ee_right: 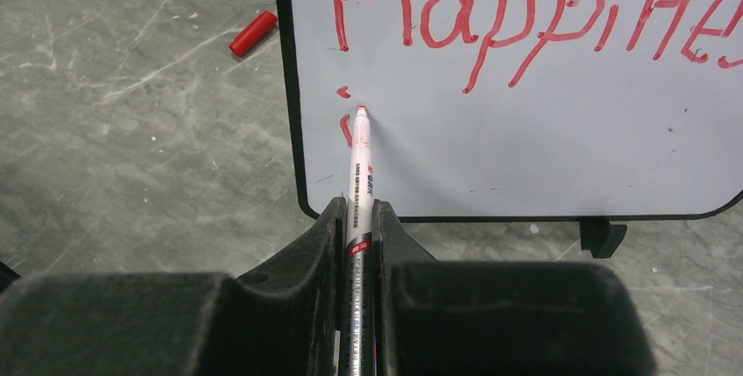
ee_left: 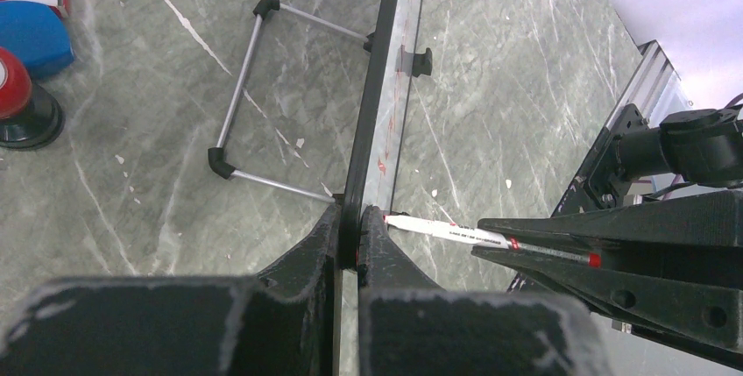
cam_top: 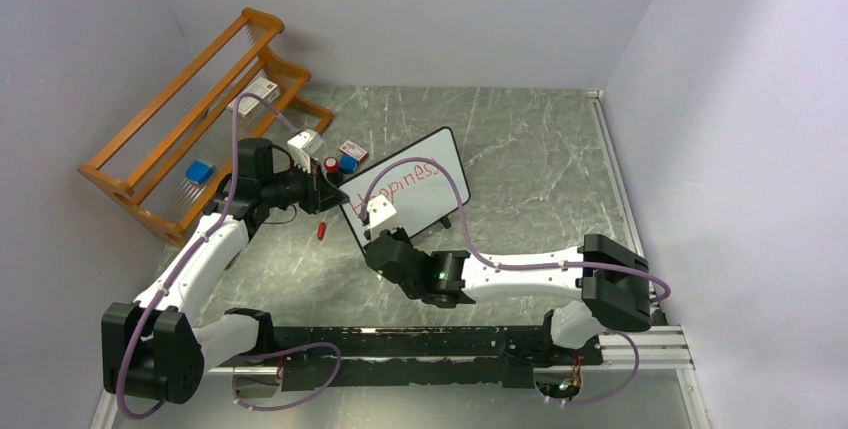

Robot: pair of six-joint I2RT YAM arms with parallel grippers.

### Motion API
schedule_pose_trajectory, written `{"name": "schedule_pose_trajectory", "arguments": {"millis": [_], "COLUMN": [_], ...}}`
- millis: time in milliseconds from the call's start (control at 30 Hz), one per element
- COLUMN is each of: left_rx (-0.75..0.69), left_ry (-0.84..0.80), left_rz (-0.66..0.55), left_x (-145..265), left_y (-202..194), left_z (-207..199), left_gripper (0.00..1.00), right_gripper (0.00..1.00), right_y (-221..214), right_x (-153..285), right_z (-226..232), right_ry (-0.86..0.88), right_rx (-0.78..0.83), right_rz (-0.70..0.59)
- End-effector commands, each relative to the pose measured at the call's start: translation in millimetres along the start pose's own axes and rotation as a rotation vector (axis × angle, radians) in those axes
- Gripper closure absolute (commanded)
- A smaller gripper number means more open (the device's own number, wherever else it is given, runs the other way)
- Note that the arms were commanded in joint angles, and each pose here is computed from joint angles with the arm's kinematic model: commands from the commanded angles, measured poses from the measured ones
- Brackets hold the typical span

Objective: Write a sentence on the whiteboard

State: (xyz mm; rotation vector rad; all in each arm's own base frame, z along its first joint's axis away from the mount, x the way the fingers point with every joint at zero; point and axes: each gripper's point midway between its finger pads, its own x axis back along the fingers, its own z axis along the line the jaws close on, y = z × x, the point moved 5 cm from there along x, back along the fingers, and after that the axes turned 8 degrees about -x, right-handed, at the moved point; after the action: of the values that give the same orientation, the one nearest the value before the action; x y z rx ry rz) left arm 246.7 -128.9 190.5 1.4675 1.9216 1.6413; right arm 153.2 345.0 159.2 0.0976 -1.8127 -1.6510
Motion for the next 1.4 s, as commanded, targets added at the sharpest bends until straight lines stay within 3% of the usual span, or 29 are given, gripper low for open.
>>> {"name": "schedule_pose_trajectory", "arguments": {"millis": [0, 767, 1367], "left_rx": [0.022, 0.025, 0.026], "left_ry": [0.098, 0.096, 0.09], "left_rz": [0.093, 0.094, 0.096], "left_x": [2, 1, 1], "left_y": [-24, -24, -25], "left_z": [14, 15, 14], "left_gripper": [0.95, 0.95, 0.95], "right_gripper": [1.0, 1.0, 1.0], "right_y": [4, -23, 3], "right_x": [-3, -2, -4], "right_z": [-1, -8, -1], "right_ry": [-0.024, -0.024, -0.01], "right_rx": [-0.035, -0.027, -0.041], "right_rz": [-0.02, 0.065, -0.019]}}
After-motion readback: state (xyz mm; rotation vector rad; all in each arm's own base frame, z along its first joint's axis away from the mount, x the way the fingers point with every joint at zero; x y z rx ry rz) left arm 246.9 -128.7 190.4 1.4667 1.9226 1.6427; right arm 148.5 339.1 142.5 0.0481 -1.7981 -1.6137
